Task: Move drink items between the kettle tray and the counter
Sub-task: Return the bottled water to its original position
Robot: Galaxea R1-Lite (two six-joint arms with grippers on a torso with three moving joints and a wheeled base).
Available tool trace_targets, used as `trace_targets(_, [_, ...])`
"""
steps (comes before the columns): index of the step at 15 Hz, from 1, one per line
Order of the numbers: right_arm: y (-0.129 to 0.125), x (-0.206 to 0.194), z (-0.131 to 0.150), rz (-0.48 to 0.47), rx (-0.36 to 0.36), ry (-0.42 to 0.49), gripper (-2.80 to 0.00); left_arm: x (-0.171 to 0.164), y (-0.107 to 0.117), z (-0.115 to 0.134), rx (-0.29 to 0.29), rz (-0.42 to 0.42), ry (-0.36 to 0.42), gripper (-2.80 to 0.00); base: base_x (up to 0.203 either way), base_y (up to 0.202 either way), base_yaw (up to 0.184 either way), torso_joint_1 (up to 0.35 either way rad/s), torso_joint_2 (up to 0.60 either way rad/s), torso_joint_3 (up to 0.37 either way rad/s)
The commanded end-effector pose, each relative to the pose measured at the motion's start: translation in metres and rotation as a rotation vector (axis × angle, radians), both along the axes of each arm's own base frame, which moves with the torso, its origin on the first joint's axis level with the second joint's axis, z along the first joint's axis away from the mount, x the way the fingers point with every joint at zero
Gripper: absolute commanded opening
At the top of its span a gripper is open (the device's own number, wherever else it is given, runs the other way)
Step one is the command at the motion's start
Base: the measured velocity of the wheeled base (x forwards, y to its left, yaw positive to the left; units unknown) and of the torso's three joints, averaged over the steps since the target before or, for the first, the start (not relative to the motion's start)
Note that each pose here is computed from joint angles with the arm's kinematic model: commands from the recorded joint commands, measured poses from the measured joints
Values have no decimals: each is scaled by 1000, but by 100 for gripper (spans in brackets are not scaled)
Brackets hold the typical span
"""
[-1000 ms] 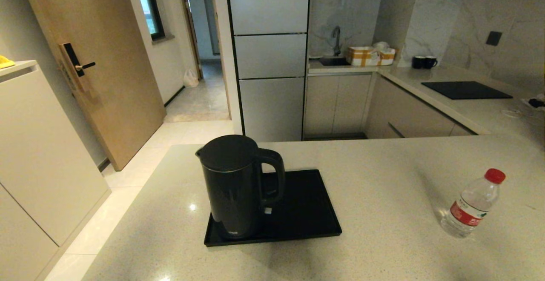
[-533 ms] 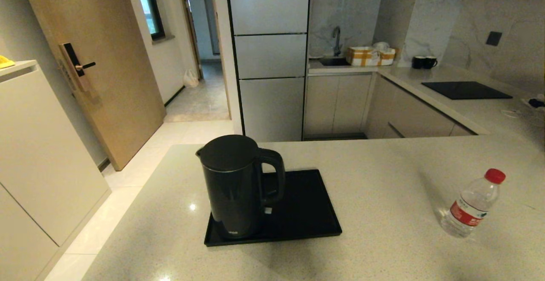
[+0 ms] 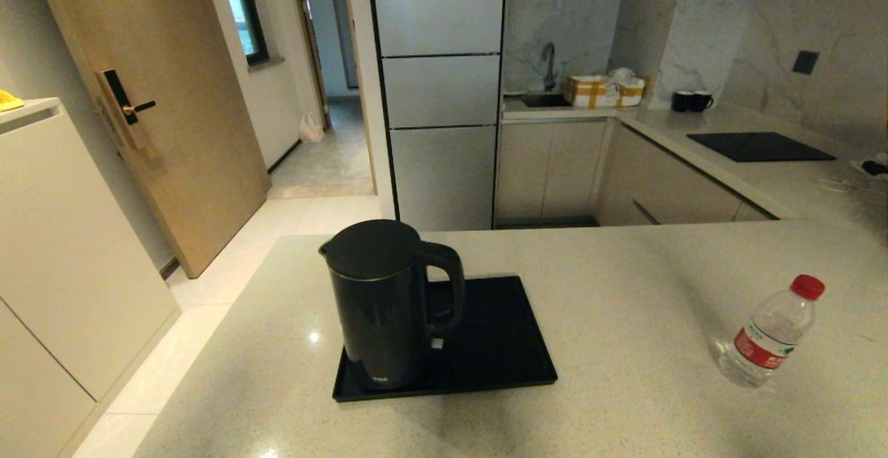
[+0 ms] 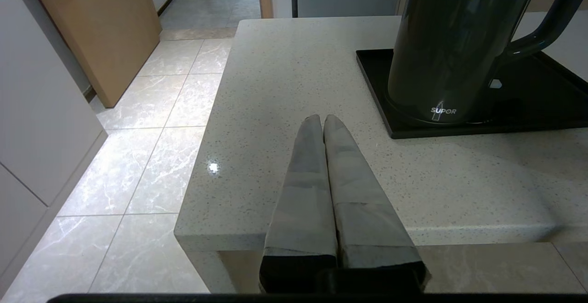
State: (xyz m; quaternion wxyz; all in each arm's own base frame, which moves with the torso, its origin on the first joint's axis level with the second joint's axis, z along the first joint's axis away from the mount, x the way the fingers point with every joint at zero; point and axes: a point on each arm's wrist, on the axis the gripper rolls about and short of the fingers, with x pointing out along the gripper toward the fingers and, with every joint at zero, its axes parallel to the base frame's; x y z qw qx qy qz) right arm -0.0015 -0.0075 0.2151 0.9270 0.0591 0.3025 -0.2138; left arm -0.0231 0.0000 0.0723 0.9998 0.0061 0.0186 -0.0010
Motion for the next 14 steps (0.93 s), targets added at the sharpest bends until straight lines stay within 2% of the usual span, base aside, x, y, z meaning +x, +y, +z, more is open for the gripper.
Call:
trace_targets(1, [-3, 46, -17, -21, -48, -6, -280, 0, 0, 0, 0, 0, 0, -280, 0, 0, 0, 0, 0, 0])
trace_targets(4, [-5, 80, -42, -55, -77, 1, -280, 0, 0, 0, 0, 0, 0, -280, 0, 0, 0, 0, 0, 0])
trace_targets(6, [-9, 108, -62, -73, -80, 59, -280, 0, 0, 0, 0, 0, 0, -280, 0, 0, 0, 0, 0, 0])
trace_targets(7, [-12, 123, -75, -93, -78, 99, 0, 0, 0, 0, 0, 0, 0, -280, 0, 0, 0, 0, 0, 0])
trace_targets(8, [-16, 136, -86, -111, -75, 113, 0, 0, 0, 0, 0, 0, 0, -280, 0, 0, 0, 0, 0, 0])
trace_targets(10, [-22, 161, -110, -131, -71, 67, 0, 0, 0, 0, 0, 0, 0, -280, 0, 0, 0, 0, 0, 0])
trace_targets(12, [-26, 172, -129, -138, -64, 75, 0, 0, 0, 0, 0, 0, 0, -280, 0, 0, 0, 0, 0, 0])
trace_targets(14, [-28, 184, -139, -101, -29, 19, 0, 0, 0, 0, 0, 0, 0, -280, 0, 0, 0, 0, 0, 0])
